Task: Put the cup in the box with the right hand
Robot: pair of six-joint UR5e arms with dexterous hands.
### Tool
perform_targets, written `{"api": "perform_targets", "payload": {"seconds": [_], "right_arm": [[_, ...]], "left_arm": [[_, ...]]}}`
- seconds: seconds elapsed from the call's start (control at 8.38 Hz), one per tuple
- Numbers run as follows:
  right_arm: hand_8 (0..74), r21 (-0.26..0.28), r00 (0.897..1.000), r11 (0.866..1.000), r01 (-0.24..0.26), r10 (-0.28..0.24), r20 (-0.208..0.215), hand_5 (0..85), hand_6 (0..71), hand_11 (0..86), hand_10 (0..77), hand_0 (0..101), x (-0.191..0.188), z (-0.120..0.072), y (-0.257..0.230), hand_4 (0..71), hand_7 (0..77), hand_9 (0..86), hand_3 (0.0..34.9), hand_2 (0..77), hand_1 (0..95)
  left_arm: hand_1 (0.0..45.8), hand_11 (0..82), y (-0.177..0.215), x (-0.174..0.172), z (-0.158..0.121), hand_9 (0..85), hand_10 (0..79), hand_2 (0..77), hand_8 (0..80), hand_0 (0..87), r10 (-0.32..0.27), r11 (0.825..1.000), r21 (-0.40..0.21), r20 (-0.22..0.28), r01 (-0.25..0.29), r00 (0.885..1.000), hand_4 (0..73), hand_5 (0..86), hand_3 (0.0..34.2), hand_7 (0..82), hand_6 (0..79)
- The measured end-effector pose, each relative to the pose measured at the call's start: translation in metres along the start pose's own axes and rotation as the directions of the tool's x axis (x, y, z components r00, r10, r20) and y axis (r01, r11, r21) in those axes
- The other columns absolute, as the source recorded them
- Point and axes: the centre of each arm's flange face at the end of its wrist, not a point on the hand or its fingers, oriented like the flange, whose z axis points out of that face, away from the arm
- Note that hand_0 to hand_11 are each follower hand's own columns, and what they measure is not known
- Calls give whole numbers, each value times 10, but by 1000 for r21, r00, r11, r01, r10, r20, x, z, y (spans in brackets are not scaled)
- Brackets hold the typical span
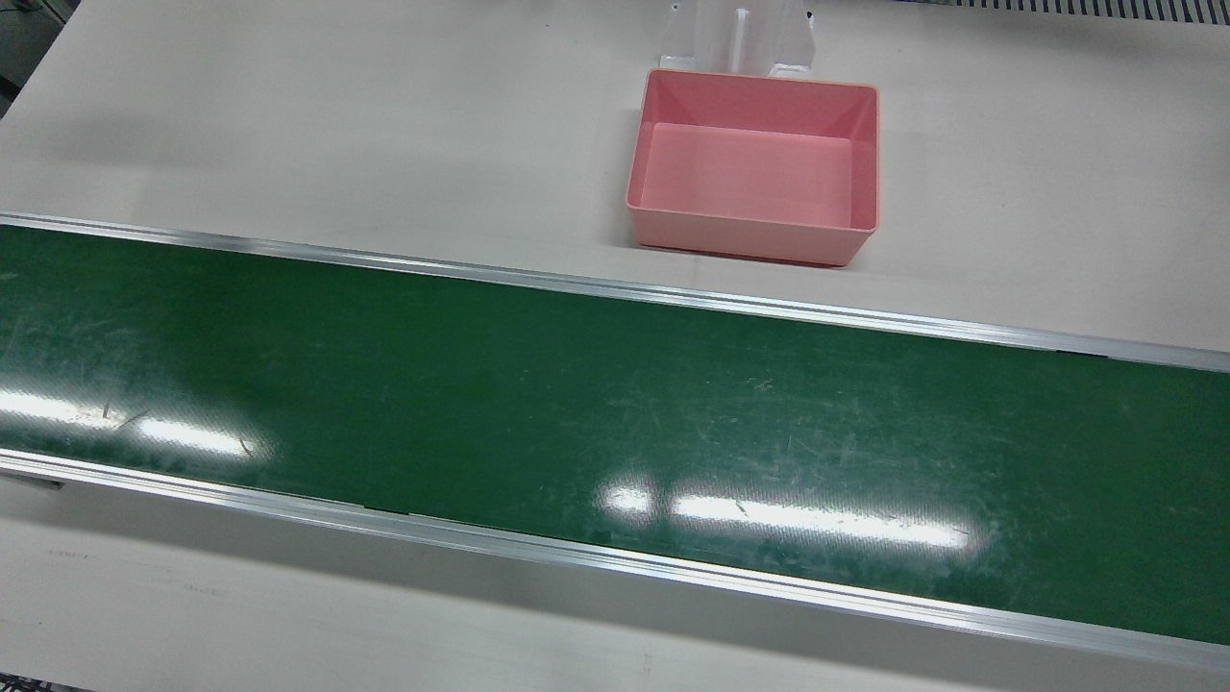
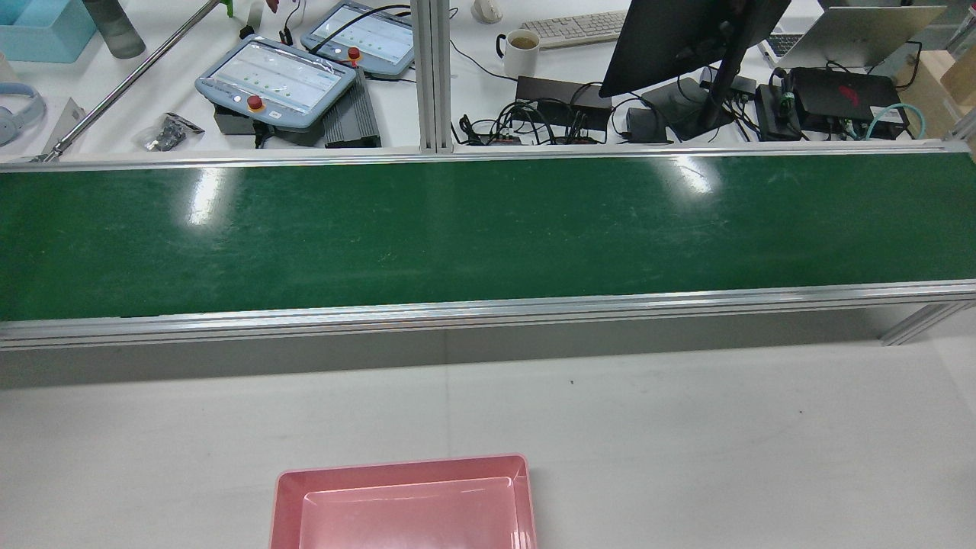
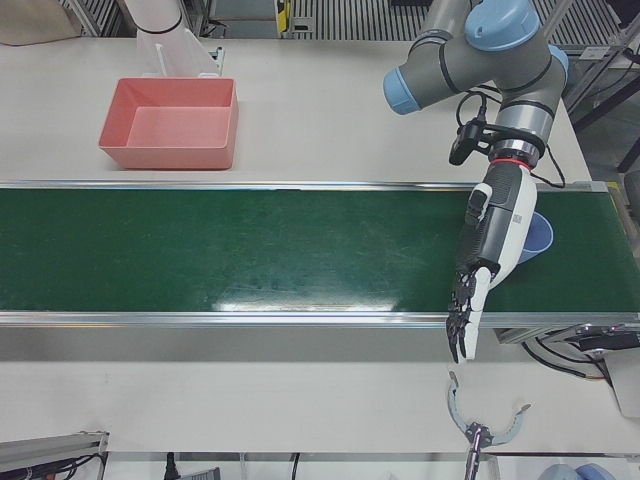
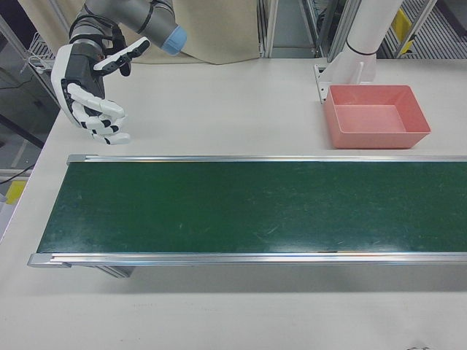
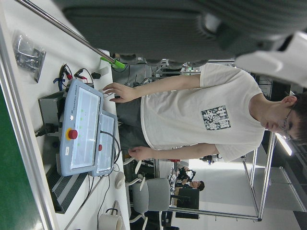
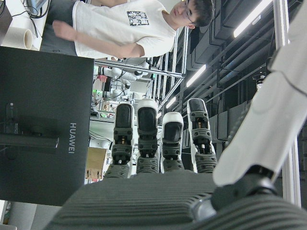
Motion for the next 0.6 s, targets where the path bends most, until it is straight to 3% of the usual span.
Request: {"api": "perform_targets", "payload": {"seconds": [0.24, 0.6], "right_arm": [[338, 17, 1000, 1000, 4, -4, -12, 87, 240, 360, 235, 515, 5, -5, -7, 136, 704, 595, 0, 16, 27], [333, 113, 1000, 994, 11, -11, 2, 87, 218, 355, 235, 517, -2, -50, -50, 98, 704, 556, 0, 16, 27]], "left_arm": [[5, 0, 0, 0, 0, 5, 0, 5, 0, 0, 0, 1000, 1, 0, 0, 1000, 0, 0, 0, 0, 0], [5, 0, 0, 0, 0, 0, 0, 0, 0, 0, 0, 1000, 0, 0, 0, 1000, 0, 0, 0, 0, 0]]}}
